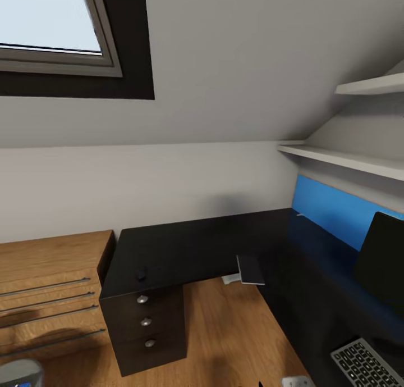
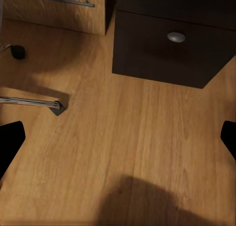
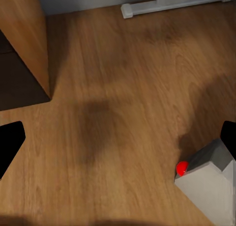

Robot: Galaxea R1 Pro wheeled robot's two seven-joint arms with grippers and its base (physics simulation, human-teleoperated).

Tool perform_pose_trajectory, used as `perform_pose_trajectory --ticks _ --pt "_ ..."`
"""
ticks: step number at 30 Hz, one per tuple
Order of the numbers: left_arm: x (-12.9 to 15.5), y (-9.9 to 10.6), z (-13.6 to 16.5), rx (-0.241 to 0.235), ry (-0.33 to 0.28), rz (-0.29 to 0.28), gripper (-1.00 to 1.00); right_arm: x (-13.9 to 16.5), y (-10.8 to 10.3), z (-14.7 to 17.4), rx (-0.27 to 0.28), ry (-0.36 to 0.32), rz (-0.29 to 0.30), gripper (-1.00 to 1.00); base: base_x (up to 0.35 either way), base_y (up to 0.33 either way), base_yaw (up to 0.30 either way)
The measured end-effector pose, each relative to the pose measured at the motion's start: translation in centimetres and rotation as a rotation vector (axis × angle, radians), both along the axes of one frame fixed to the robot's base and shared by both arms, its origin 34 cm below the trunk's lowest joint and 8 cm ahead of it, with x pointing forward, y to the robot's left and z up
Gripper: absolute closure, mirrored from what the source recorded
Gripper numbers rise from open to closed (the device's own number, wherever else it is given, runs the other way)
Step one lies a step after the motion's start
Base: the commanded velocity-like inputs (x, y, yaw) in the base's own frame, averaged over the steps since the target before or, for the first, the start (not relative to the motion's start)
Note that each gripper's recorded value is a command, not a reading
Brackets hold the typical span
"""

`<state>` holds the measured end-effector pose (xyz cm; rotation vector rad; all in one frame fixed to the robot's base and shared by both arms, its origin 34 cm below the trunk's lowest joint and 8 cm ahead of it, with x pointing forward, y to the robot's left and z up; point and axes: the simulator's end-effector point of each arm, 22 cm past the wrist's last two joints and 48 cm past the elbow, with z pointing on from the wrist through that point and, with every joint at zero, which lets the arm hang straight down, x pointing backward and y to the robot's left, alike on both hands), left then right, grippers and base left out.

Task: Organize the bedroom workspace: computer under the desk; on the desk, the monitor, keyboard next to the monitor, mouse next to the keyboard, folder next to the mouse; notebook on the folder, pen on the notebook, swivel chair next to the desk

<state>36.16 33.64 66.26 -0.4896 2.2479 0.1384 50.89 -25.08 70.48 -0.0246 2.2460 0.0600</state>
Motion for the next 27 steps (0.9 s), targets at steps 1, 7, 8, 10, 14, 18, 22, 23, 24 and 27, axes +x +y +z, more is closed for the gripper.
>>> perform_pose_trajectory --ticks 1,7,8,10,14,18,22,23,24,27 --pt "0.0 0.0 0.0 0.000 0.001 0.002 -1.00 0.0 0.0 -0.1 0.000 0.002 0.000 -1.00 0.000 -0.052 0.000" --pt "-0.3 -0.2 -0.2 -0.001 0.008 0.007 -1.00 -0.3 0.1 -0.4 0.000 0.011 0.002 -1.00 0.000 -0.025 0.000" --pt "-0.4 -0.2 -0.3 -0.002 0.010 0.007 -1.00 -0.4 0.1 -0.5 0.000 0.013 0.002 -1.00 0.000 -0.009 0.000" --pt "-0.4 -0.2 -0.3 -0.002 0.013 0.006 -1.00 -0.4 0.1 -0.6 0.001 0.016 0.003 -1.00 0.000 -0.006 0.000" --pt "-0.5 -0.1 -0.4 -0.001 0.015 0.003 -1.00 -0.6 0.2 -0.9 0.000 0.023 0.005 -1.00 0.000 -0.003 0.000" --pt "0.4 -0.1 -0.1 0.000 -0.005 0.002 -1.00 -0.8 0.3 -1.1 0.001 0.030 0.007 -1.00 0.000 0.000 0.000" --pt "2.2 -0.5 0.7 -0.006 -0.047 -0.004 -1.00 -1.0 0.3 -1.4 0.001 0.036 0.008 -1.00 0.000 0.000 0.008" --pt "2.9 -0.7 1.1 -0.009 -0.065 -0.008 -1.00 -1.0 0.3 -1.4 0.001 0.038 0.008 -1.00 0.000 0.000 0.085" --pt "3.9 -1.1 1.6 -0.014 -0.089 -0.012 -1.00 -1.1 0.4 -1.5 0.001 0.039 0.009 -1.00 0.000 0.000 0.099" --pt "4.1 -1.2 1.6 -0.019 -0.094 -0.007 -1.00 -1.2 0.5 -1.7 0.001 0.044 0.010 -1.00 0.000 0.000 0.123"
